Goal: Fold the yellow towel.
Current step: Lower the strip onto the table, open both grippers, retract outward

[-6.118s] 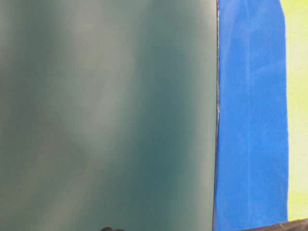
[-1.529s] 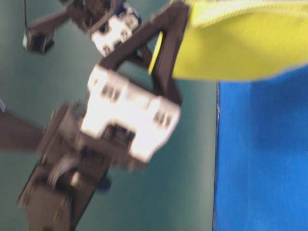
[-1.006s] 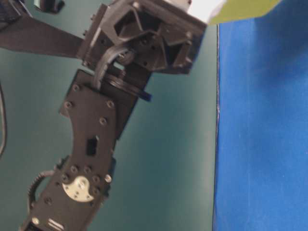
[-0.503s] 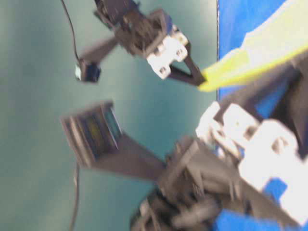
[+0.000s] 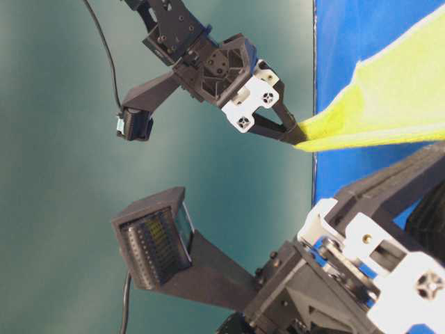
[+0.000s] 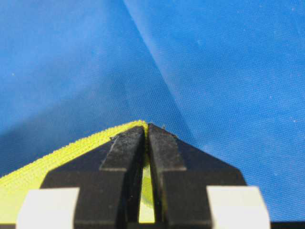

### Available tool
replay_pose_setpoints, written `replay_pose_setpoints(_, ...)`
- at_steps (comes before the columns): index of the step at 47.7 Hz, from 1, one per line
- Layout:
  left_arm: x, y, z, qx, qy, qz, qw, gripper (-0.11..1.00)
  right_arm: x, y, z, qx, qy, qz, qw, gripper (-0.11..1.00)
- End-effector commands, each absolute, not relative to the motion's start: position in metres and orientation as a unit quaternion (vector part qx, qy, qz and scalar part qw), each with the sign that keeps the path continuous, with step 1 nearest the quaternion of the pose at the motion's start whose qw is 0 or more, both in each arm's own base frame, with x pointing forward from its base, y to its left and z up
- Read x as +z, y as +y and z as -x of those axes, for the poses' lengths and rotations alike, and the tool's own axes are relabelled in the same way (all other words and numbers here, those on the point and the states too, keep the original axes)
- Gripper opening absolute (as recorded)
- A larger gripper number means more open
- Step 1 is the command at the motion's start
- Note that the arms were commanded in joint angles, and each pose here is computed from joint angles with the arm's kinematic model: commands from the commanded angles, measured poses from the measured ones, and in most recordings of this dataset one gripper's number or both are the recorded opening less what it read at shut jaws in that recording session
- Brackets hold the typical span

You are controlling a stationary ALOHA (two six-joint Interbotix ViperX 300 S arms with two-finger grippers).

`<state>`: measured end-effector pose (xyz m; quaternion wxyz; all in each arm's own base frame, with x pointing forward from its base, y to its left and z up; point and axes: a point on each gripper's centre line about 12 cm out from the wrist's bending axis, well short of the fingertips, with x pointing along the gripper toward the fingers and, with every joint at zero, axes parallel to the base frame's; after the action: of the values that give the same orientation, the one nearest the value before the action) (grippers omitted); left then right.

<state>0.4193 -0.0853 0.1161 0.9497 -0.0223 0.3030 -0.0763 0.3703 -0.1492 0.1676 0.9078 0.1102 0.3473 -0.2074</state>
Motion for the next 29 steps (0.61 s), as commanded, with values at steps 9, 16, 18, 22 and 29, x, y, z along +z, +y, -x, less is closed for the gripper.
replay_pose_setpoints(9,0.132,-0.098,-0.417,-0.095,0.284,0.012,0.954,0.05,0.177,-0.155,-0.372,-0.212,0.332,-0.107,0.913,0.08)
replay_pose_setpoints(16,0.132,-0.093,-0.415,-0.09,0.289,0.014,0.953,0.44,0.177,-0.156,-0.372,-0.213,0.332,-0.109,0.912,0.51)
replay_pose_setpoints(18,0.132,-0.092,-0.414,-0.088,0.292,0.014,0.952,0.57,0.177,-0.155,-0.372,-0.212,0.332,-0.108,0.913,0.62)
replay_pose_setpoints(22,0.134,-0.087,-0.41,-0.083,0.304,0.015,0.949,0.79,0.176,-0.156,-0.371,-0.213,0.334,-0.109,0.912,0.7)
replay_pose_setpoints(29,0.144,-0.08,-0.399,-0.075,0.326,0.02,0.942,0.79,0.178,-0.155,-0.37,-0.213,0.334,-0.108,0.912,0.69)
